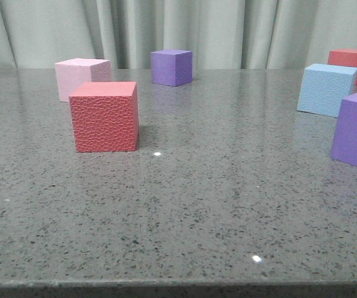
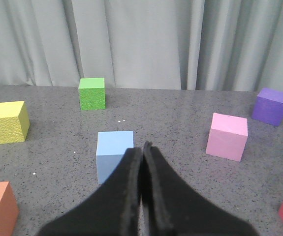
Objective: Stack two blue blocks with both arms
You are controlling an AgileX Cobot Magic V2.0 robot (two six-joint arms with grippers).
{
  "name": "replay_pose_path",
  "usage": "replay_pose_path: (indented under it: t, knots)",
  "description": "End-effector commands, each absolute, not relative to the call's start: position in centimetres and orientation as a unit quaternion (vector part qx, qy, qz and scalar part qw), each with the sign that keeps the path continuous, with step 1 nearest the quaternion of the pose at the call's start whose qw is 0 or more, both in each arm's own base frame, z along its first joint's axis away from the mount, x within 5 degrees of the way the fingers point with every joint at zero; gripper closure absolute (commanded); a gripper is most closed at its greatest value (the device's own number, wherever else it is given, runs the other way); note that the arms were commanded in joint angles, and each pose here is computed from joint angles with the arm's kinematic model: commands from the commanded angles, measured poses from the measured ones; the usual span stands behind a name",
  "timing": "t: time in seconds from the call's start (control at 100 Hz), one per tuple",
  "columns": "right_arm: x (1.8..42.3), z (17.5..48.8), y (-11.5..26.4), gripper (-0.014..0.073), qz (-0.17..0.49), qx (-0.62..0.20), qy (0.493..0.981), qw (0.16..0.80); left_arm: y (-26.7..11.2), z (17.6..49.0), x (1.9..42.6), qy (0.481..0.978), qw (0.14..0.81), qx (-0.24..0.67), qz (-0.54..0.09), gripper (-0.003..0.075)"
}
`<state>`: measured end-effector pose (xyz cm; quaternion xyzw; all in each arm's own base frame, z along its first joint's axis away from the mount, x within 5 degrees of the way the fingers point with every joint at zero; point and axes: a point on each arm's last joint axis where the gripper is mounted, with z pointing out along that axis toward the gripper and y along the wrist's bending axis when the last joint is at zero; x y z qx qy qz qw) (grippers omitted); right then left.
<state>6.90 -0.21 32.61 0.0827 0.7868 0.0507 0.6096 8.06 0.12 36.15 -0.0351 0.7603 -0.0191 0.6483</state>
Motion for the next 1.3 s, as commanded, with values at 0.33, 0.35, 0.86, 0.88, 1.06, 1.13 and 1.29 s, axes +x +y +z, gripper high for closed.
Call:
replay_pose_path:
  t: [0.33, 0.35, 0.86, 0.88, 1.06, 1.13, 1.29]
  knots:
    - [11.9, 36.8, -0.2, 0.0489, 0.038, 0.076, 0.825, 0.558, 0.3, 40.5, 12.8, 0.758, 0.651, -0.03, -0.017, 0.0454]
    - [12.0, 36.8, -0.2, 0.0452, 0.038, 0.075, 0.826, 0.558, 0.3, 40.5, 12.8, 0.758, 0.652, -0.03, -0.017, 0.0409]
    - [12.3, 37.3, -0.1, -0.0002, 0.041, 0.072, 0.812, 0.578, 0.3, 40.6, 12.8, 0.755, 0.655, -0.03, -0.017, 0.0058]
    - [12.3, 37.3, -0.1, -0.0002, 0.041, 0.072, 0.811, 0.579, 0.3, 40.6, 12.8, 0.755, 0.655, -0.03, -0.017, 0.0058]
    - [12.5, 37.6, -0.1, -0.0002, 0.048, 0.076, 0.812, 0.577, 0.2, 40.5, 12.9, 0.756, 0.653, -0.034, -0.024, 0.0058]
    - [13.1, 38.1, 0.1, -0.0002, 0.06, 0.082, 0.82, 0.563, 0.2, 40.5, 12.9, 0.757, 0.652, -0.034, -0.024, 0.0058]
    - [15.7, 39.9, 0.5, -0.0002, 0.091, 0.096, 0.842, 0.523, 0.2, 40.5, 12.9, 0.757, 0.652, -0.034, -0.024, 0.0058]
